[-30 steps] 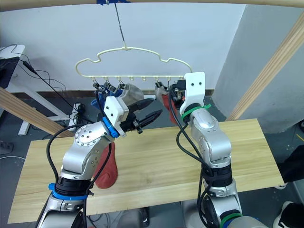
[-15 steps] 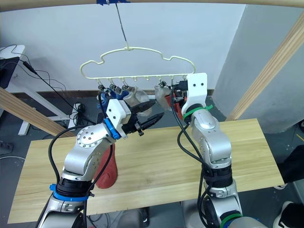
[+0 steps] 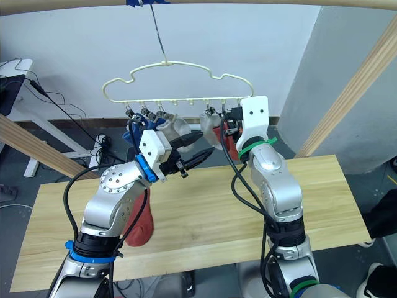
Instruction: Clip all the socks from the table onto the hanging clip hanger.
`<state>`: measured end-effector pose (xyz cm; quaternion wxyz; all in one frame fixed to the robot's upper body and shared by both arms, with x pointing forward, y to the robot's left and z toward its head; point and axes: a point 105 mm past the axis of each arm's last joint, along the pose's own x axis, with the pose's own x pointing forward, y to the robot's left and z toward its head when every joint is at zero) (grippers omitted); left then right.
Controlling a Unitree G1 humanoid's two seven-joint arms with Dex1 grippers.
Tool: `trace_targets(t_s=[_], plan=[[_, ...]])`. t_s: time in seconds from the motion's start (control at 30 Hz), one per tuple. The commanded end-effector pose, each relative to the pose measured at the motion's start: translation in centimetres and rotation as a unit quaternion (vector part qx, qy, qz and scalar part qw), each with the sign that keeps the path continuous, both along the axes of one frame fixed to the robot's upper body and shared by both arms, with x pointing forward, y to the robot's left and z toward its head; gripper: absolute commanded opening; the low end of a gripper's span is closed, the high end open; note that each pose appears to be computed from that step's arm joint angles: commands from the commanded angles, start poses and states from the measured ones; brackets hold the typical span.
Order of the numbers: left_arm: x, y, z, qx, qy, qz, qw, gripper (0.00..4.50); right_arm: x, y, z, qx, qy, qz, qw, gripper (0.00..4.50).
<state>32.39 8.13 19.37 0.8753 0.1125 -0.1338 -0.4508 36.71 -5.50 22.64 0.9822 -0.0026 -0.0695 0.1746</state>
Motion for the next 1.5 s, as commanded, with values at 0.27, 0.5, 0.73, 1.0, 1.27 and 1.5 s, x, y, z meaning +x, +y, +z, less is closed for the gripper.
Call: trace_targets(t_s=[0.27,0.5,0.73,1.0,1.27,1.5], plan=[[-0.4,-0.1,0.6,-0.002,-0.017,-0.001,1.0,2.54,-0.1,1.2,1.7,-0.01,-0.045,0.03,0.998,1.61],[-0.4,-0.1,0.5,-0.002,-0.017,0.0,1.0,2.54,0.1,1.4,1.8,-0.012,-0.052,0.032,0.998,1.61],[-0.5,-0.1,0.5,0.0,-0.016,0.001,1.0,2.54,0.2,1.3,1.9,-0.011,-0.057,0.028,0.998,1.61],[-0.6,0.1,0.0,0.001,-0.011,0.002,1.0,2.54,0.3,0.9,2.0,-0.009,-0.061,0.02,0.998,0.24],[-1.1,2.2,-3.0,0.022,0.012,0.05,0.998,2.54,0.4,0.6,2.0,-0.009,-0.061,0.018,0.998,0.03],[-0.9,8.8,-8.1,-0.059,0.11,0.261,0.957,3.68,0.5,0.3,2.0,-0.013,-0.059,0.015,0.998,0.03]])
